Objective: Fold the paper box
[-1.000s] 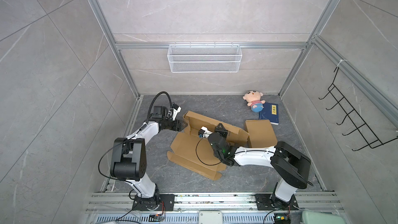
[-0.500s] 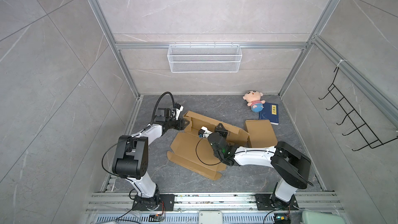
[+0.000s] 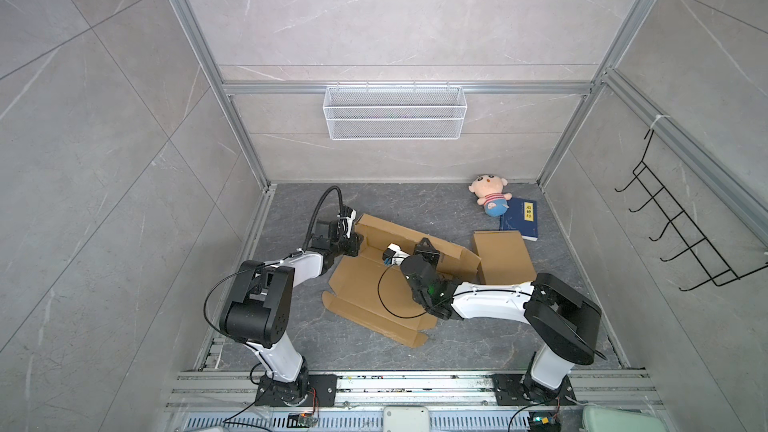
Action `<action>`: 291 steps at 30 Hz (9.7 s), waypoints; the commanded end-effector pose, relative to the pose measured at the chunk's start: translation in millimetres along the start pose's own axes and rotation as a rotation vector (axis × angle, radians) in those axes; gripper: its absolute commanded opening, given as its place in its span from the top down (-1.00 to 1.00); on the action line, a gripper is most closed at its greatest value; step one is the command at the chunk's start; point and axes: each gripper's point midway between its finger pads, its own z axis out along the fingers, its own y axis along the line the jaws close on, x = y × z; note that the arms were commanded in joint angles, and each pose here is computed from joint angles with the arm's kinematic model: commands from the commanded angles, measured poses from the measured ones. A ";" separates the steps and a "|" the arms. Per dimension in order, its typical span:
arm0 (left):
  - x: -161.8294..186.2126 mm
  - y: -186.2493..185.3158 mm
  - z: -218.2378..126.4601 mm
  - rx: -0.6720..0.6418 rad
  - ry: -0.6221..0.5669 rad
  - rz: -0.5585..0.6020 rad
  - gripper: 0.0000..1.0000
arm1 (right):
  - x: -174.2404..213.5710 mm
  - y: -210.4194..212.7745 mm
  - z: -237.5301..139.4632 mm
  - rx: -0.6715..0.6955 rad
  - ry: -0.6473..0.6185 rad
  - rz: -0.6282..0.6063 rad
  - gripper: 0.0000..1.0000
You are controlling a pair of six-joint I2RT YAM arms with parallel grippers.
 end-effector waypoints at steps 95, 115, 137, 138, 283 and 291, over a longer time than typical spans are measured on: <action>26.3 3.5 -47.7 -0.365 -0.160 0.079 0.92 | 12.9 -14.6 59.6 -1.170 0.537 1.504 -0.14; 26.5 7.1 -50.6 -0.390 -0.125 0.053 0.97 | 19.6 -36.3 59.7 -1.219 0.435 1.606 -0.03; 29.0 7.7 -33.5 -0.399 0.004 0.058 1.00 | 98.2 52.8 58.3 -0.855 0.427 1.930 0.34; 29.6 7.5 -32.8 -0.397 0.006 0.058 1.00 | 97.9 57.5 62.0 -0.839 0.431 1.936 0.35; 33.1 13.9 -37.5 -0.400 -0.004 0.001 1.00 | 44.7 -8.5 50.3 -1.046 0.189 1.321 0.87; 34.2 10.5 -35.0 -0.380 0.005 0.012 1.00 | 51.4 -28.6 56.2 -1.097 0.125 1.340 0.43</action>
